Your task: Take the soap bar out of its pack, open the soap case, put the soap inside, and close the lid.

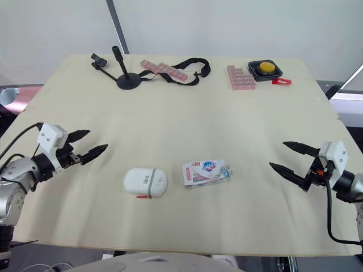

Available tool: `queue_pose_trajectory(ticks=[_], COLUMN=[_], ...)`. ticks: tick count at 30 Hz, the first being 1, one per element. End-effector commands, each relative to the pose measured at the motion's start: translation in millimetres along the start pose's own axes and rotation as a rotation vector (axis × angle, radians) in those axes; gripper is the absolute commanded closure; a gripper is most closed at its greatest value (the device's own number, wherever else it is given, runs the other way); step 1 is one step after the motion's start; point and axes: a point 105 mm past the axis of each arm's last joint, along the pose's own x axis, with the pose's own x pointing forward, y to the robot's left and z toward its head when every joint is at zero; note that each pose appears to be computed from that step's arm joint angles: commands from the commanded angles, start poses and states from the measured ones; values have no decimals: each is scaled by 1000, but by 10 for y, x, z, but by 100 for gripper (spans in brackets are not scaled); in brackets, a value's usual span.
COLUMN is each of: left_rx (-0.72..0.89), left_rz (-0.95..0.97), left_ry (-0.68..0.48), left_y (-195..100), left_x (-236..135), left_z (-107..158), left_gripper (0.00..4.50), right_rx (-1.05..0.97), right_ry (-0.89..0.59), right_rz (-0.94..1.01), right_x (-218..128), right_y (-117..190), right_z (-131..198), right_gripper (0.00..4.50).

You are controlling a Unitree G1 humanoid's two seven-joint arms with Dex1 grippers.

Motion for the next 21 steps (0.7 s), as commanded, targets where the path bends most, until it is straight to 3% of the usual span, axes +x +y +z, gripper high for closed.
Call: queue_pose_trajectory(ticks=[1,21], left_rx=[50,12], left_rz=[-23,-106], left_ry=[-23,-62], left_y=[6,-52], left_x=[7,45], left_z=[100,182], left_gripper=[4,4], right_rx=[-43,-64], right_ry=[-15,15], right_rz=[-11,13], right_x=[-73,-99], right_y=[-43,-59], right_z=[137,150], right_gripper=[0,0])
